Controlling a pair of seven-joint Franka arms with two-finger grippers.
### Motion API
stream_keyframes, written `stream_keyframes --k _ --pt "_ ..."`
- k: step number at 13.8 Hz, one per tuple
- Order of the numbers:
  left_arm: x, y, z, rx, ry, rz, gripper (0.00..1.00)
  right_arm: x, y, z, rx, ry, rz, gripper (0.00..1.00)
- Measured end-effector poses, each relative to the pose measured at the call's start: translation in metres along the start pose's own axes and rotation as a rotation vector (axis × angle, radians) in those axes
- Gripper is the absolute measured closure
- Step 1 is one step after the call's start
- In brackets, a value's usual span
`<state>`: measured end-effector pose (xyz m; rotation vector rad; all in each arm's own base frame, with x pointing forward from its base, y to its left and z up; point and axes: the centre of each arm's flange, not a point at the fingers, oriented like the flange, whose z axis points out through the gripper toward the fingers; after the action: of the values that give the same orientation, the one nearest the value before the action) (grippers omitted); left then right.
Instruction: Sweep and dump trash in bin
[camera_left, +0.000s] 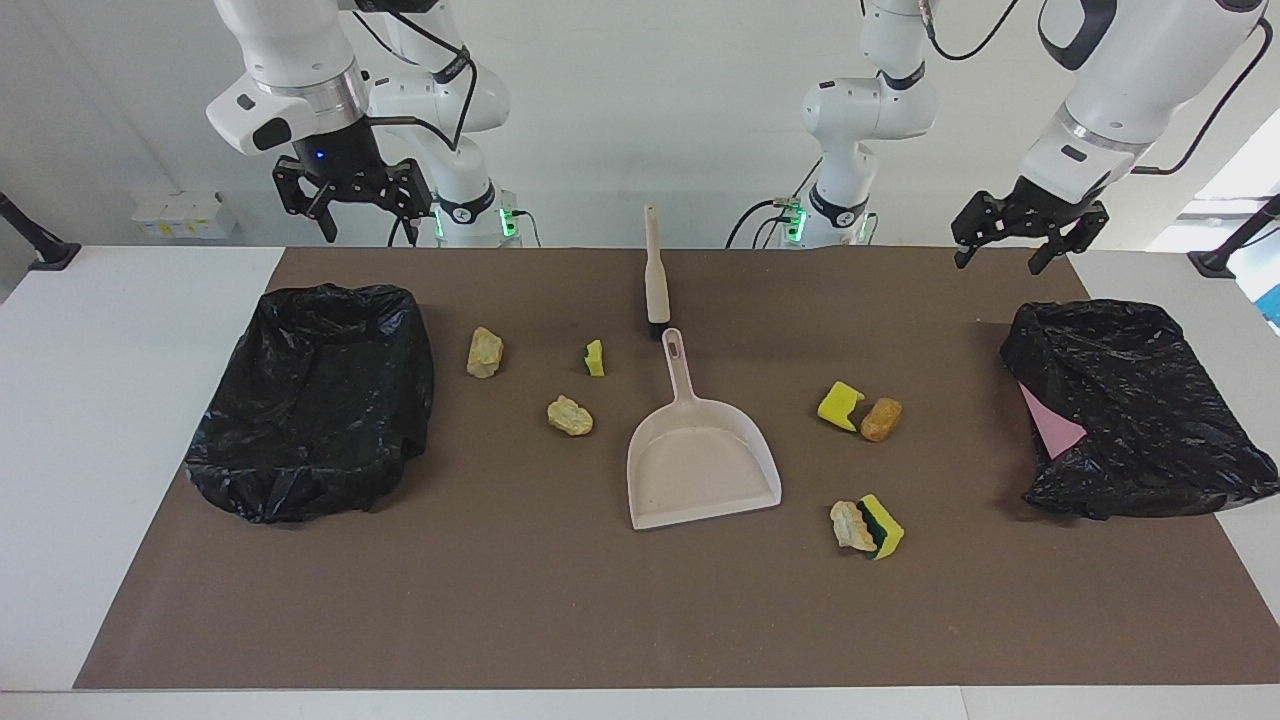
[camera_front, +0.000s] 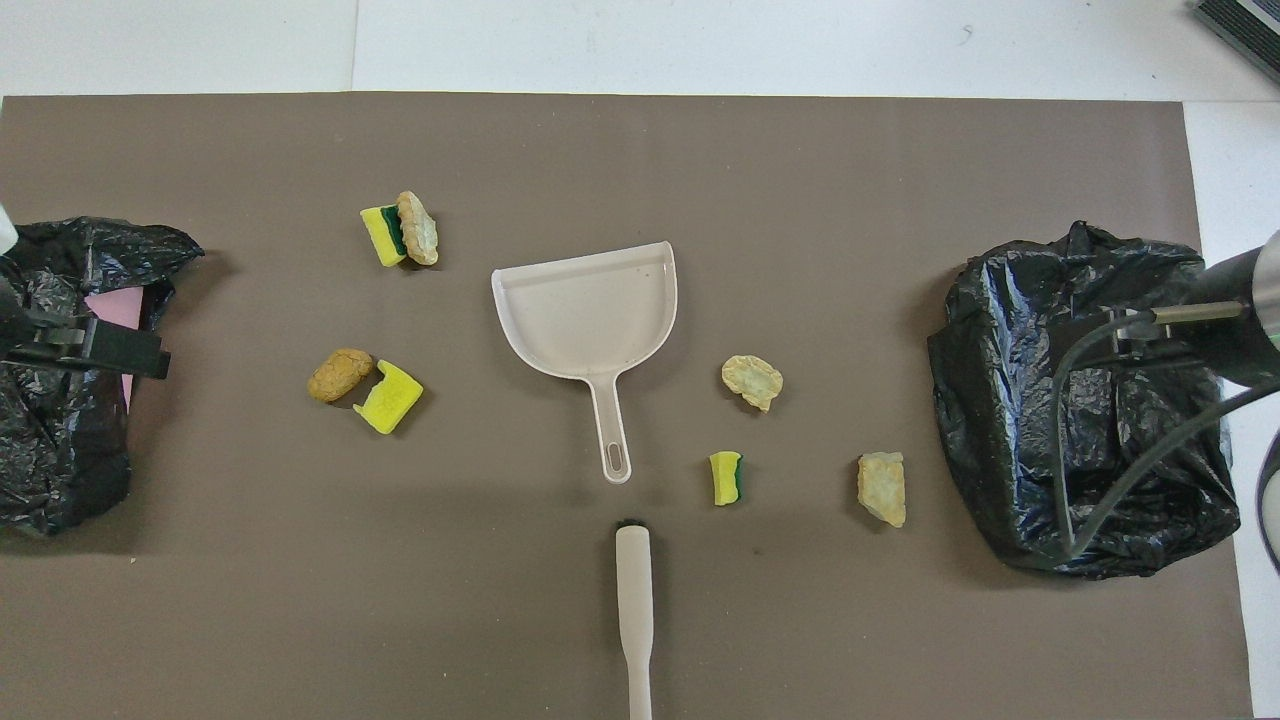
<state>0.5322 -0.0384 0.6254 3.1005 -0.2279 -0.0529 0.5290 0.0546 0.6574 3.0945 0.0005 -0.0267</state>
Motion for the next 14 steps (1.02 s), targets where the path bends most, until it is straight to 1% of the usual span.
stream_keyframes --k 7,10,12,14 --pt "-0.001 0.001 0.001 0.0 -0.005 0.002 0.0 0.0 0.005 0.003 0.0 -0.002 -0.008 0.0" --pt "-0.002 0.007 0.006 -0.002 -0.017 0.014 0.0 0.0 0.004 0.004 0.006 -0.005 -0.009 0.0" --pt "-0.001 0.026 0.017 -0.004 -0.034 0.05 0.0 -0.001 0.001 0.004 0.031 -0.007 -0.011 0.0" --pt "0.002 0.058 0.036 -0.001 -0.032 0.092 0.0 -0.001 0.001 0.003 0.038 -0.006 -0.012 0.0"
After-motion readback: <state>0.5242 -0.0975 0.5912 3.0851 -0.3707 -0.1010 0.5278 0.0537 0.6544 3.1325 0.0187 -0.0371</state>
